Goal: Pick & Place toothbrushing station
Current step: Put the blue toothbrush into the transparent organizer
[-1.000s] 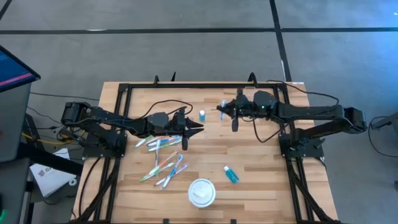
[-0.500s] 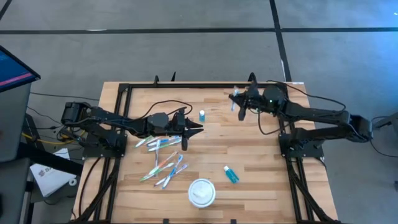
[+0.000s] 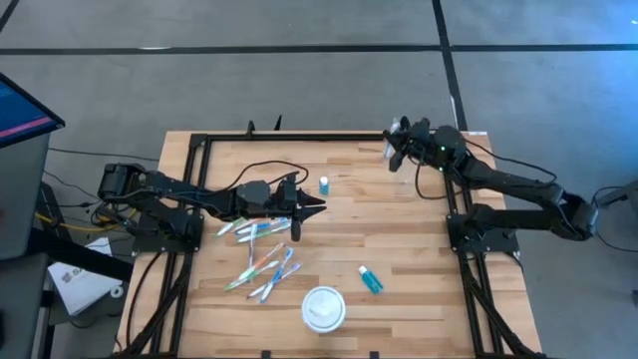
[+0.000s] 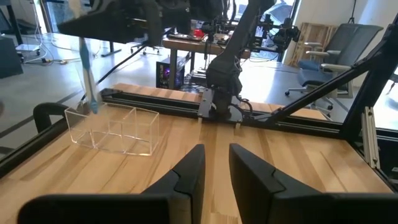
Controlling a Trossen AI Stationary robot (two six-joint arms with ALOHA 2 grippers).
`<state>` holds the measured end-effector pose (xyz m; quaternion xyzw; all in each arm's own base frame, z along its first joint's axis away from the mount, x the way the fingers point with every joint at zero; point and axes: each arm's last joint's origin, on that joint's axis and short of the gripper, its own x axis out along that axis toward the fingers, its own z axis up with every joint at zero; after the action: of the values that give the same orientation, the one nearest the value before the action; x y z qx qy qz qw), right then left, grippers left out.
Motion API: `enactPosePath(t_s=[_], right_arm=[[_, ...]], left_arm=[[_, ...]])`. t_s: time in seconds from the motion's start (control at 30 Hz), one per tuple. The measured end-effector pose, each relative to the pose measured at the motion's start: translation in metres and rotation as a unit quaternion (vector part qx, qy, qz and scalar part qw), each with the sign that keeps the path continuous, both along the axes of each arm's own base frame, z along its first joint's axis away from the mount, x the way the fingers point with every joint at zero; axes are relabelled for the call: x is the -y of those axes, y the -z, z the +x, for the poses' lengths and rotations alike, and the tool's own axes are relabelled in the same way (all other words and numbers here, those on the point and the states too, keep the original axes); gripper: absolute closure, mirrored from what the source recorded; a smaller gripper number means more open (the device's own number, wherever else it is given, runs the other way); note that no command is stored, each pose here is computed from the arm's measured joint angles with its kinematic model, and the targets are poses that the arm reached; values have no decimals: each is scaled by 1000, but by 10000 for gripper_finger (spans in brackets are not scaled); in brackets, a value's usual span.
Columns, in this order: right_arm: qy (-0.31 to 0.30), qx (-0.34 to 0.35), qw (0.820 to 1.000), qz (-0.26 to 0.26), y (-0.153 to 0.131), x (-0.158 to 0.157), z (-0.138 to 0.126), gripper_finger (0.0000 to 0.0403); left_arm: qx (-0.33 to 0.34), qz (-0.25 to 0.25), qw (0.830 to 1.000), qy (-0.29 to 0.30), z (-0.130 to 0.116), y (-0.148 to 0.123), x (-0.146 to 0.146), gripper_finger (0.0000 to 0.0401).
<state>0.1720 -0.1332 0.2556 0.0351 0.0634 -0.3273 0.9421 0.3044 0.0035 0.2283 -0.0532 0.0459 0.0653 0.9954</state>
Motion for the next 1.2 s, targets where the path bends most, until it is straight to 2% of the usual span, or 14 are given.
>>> enactPosePath(t_s=[0.57,1.2], right_arm=[[104,-7,995,7,2,31,-29,399],[145,-34,988,31,28,61,-26,399]], left_arm=[[0,-2,1000,0,0,0,0,335],[-1,-2,1000,0,0,0,0,335]])
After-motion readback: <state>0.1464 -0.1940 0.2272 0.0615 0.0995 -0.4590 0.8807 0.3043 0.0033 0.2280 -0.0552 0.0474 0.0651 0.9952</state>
